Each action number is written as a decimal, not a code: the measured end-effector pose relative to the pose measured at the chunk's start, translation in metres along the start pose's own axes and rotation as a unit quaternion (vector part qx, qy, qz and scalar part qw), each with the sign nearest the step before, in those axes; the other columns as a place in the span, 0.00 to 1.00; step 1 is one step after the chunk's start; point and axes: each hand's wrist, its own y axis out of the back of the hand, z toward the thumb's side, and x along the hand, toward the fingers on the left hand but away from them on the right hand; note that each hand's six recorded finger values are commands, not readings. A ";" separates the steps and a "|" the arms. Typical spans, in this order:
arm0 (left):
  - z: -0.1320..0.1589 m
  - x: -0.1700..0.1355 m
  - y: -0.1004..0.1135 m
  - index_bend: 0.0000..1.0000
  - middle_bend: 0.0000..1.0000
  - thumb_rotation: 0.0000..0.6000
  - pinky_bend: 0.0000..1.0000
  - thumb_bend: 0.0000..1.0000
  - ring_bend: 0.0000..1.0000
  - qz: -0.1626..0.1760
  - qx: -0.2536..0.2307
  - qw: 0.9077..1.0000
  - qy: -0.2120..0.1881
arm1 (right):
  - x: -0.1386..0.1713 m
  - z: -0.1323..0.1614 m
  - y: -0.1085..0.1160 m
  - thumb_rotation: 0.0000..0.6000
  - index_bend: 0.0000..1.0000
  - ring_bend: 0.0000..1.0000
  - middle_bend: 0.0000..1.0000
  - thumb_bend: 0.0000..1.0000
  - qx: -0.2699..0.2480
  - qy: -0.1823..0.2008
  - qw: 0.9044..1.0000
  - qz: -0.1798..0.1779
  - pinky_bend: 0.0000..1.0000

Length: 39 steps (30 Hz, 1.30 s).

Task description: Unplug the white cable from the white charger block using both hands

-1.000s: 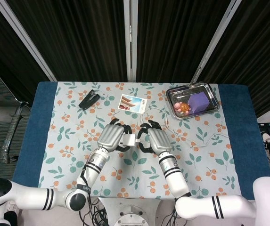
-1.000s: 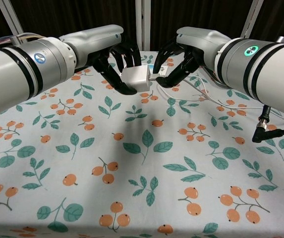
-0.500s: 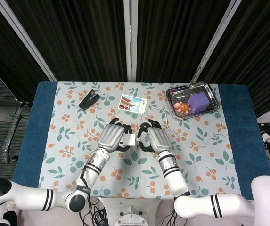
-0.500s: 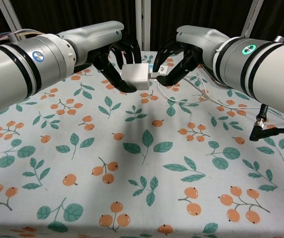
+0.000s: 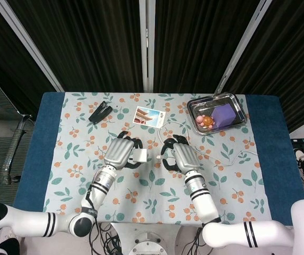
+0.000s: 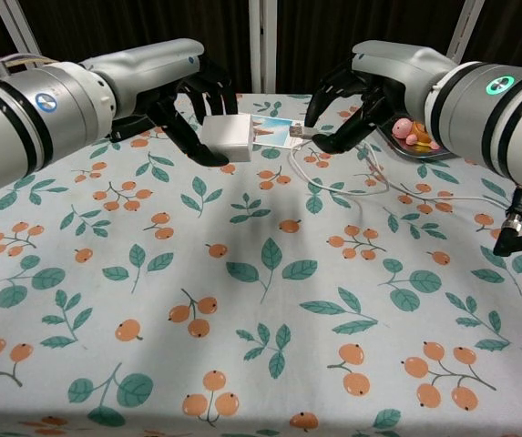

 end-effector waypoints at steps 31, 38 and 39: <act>-0.082 0.006 -0.028 0.15 0.14 1.00 0.05 0.20 0.06 -0.037 0.033 0.996 0.069 | 0.039 -0.063 0.055 1.00 0.00 0.00 0.00 0.12 0.073 -0.001 0.997 -0.010 0.00; -0.147 -0.035 0.035 0.19 0.15 1.00 0.03 0.20 0.06 0.061 0.054 0.990 0.116 | 0.068 -0.092 0.095 1.00 0.00 0.00 0.00 0.15 0.094 -0.002 0.994 -0.062 0.00; -0.158 -0.044 0.044 0.19 0.15 1.00 0.02 0.20 0.06 0.077 0.059 0.987 0.125 | 0.072 -0.096 0.099 1.00 0.00 0.00 0.00 0.16 0.098 0.000 0.993 -0.066 0.00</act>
